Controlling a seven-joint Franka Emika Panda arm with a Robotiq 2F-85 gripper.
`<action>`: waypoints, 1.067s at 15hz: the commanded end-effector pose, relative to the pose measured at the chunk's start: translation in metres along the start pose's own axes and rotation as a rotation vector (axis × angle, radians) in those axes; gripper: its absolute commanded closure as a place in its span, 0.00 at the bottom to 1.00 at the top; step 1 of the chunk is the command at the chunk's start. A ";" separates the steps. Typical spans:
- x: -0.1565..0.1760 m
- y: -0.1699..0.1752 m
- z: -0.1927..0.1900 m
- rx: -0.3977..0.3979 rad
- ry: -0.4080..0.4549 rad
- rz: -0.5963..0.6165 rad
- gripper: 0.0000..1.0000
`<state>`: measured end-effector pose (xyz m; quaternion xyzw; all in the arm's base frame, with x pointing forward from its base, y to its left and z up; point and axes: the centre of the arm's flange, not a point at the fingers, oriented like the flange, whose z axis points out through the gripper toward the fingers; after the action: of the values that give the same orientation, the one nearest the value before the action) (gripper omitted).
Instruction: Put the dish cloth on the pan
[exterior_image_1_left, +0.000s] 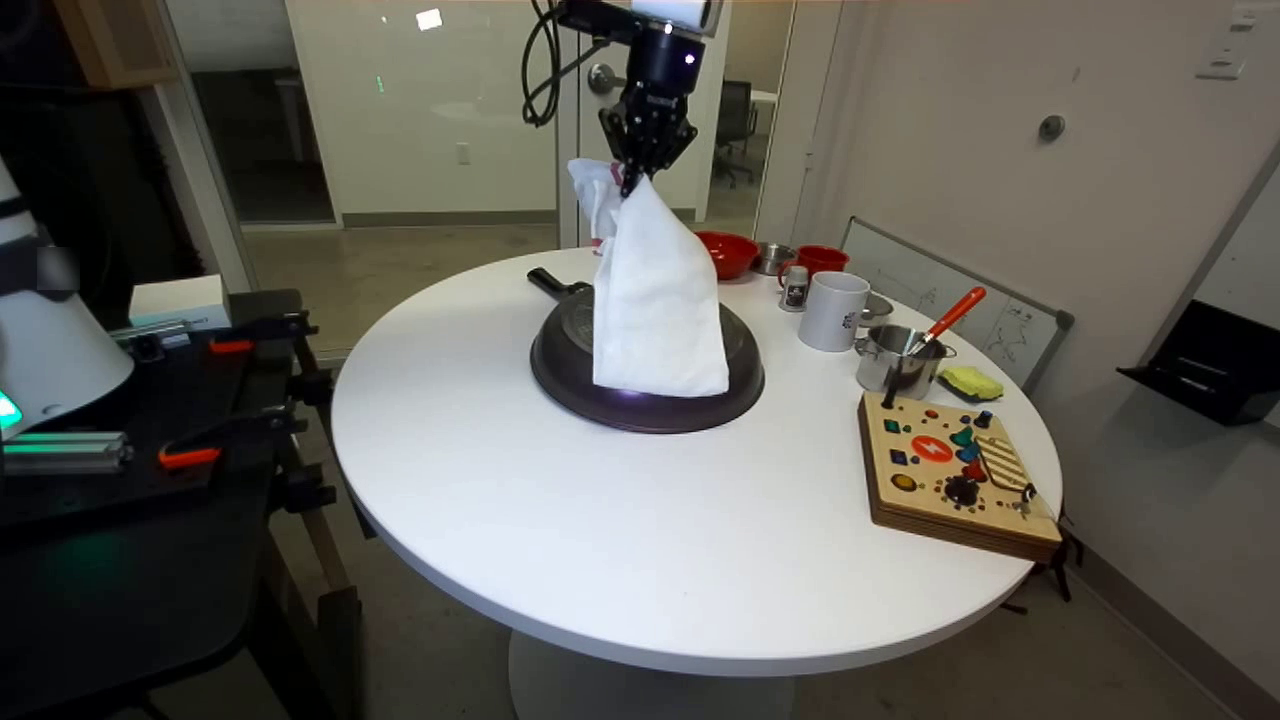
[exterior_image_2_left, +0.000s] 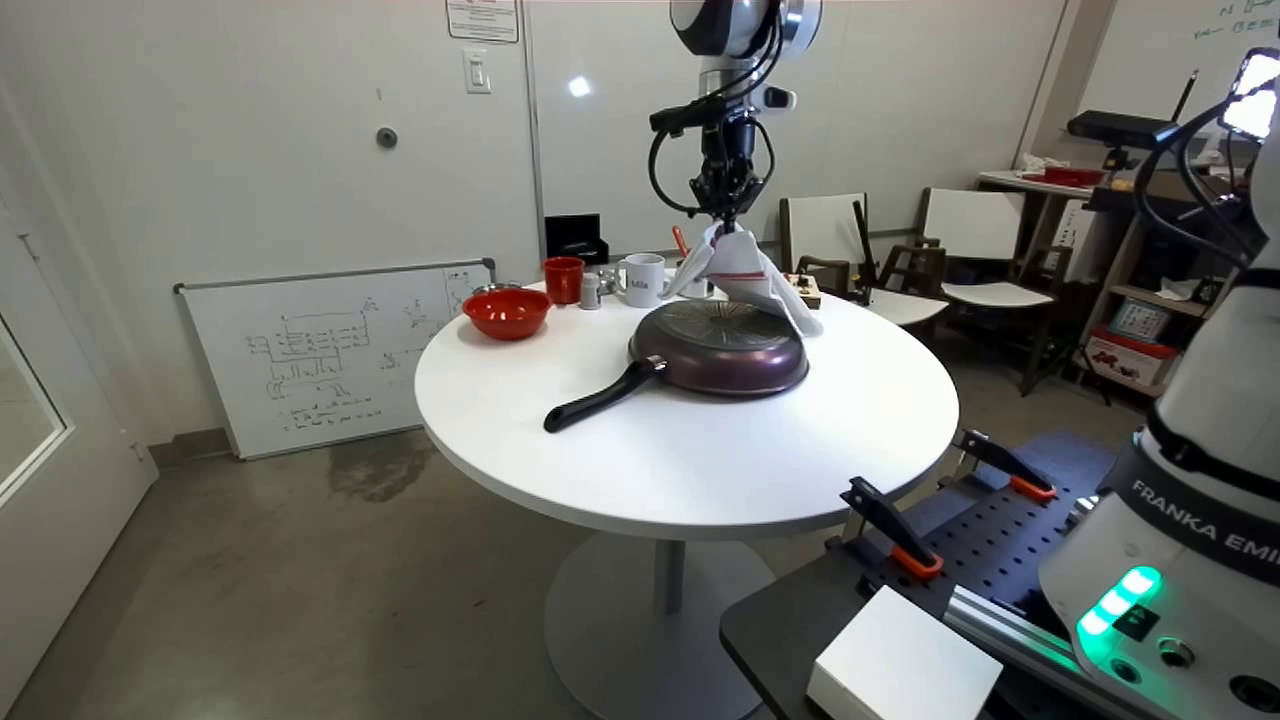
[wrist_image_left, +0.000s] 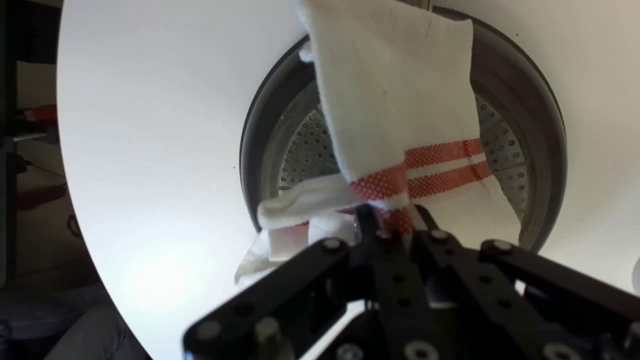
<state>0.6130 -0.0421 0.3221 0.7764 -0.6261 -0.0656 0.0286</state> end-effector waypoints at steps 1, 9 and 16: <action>-0.018 0.021 -0.004 0.001 -0.026 -0.066 0.96; -0.056 0.017 0.021 0.066 0.009 -0.137 0.97; -0.078 0.010 0.048 0.117 0.061 -0.164 0.97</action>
<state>0.5848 0.0270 0.2863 0.8260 -0.5632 -0.0214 -0.0006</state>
